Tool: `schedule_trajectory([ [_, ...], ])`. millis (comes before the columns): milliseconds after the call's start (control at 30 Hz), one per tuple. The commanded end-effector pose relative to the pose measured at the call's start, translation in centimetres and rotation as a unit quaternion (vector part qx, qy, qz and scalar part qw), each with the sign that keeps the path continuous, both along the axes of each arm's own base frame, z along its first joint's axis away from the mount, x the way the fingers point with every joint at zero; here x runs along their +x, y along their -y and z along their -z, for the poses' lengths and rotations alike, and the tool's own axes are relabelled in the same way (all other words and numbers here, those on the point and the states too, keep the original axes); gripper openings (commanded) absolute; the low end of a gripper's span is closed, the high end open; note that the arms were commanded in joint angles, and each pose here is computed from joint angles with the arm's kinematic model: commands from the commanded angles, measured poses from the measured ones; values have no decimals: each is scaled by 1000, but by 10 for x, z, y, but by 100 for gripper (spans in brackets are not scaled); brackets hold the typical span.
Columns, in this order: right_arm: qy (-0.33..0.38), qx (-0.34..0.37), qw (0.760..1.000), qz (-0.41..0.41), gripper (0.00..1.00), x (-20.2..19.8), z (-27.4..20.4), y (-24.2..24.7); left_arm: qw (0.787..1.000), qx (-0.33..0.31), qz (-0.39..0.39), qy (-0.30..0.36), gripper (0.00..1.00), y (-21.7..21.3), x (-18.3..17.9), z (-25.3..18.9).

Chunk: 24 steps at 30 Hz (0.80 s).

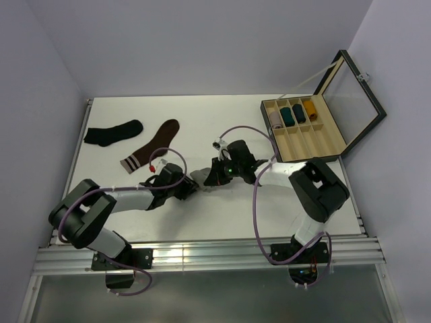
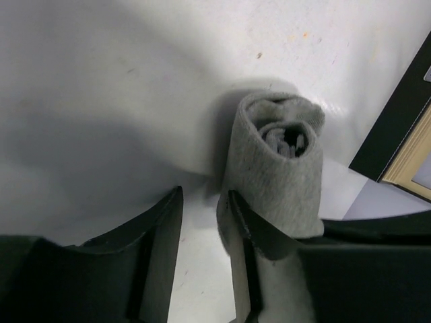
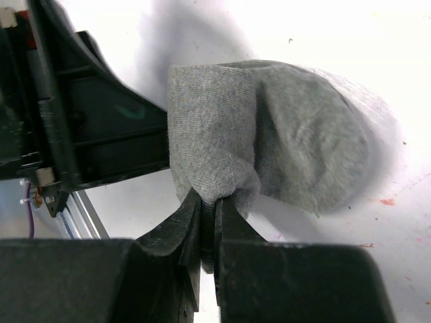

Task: Roll the socks
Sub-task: Roll the sock at the center of the board.

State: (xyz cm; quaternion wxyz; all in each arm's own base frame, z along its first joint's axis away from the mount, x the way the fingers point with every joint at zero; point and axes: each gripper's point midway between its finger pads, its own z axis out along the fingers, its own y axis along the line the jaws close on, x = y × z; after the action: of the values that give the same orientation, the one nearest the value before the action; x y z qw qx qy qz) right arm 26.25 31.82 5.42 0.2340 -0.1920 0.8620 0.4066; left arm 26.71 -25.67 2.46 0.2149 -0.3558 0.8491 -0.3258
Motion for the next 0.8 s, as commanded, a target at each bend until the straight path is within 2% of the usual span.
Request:
schedule_trajectory([
  [0, 16, 5, 1000, -14, 0, 3, -2, -14, 997, 50, 15, -52, 40, -29, -36, 25],
  [300, -16, -7, 1000, -13, 0, 1, 22, -16, 998, 54, -18, -33, 44, -57, -45, 1],
  [400, -4, -13, 1000, -19, 0, 0, 18, -18, 998, 45, -31, -12, 54, -61, -42, -12],
  [500, 21, -28, 999, -27, 0, -1, 13, -21, 999, 28, -41, 13, 58, -61, -32, -27],
  [767, 68, -74, 994, -38, 1, -3, 15, -29, 998, -4, -61, 30, 56, -57, 11, -48],
])
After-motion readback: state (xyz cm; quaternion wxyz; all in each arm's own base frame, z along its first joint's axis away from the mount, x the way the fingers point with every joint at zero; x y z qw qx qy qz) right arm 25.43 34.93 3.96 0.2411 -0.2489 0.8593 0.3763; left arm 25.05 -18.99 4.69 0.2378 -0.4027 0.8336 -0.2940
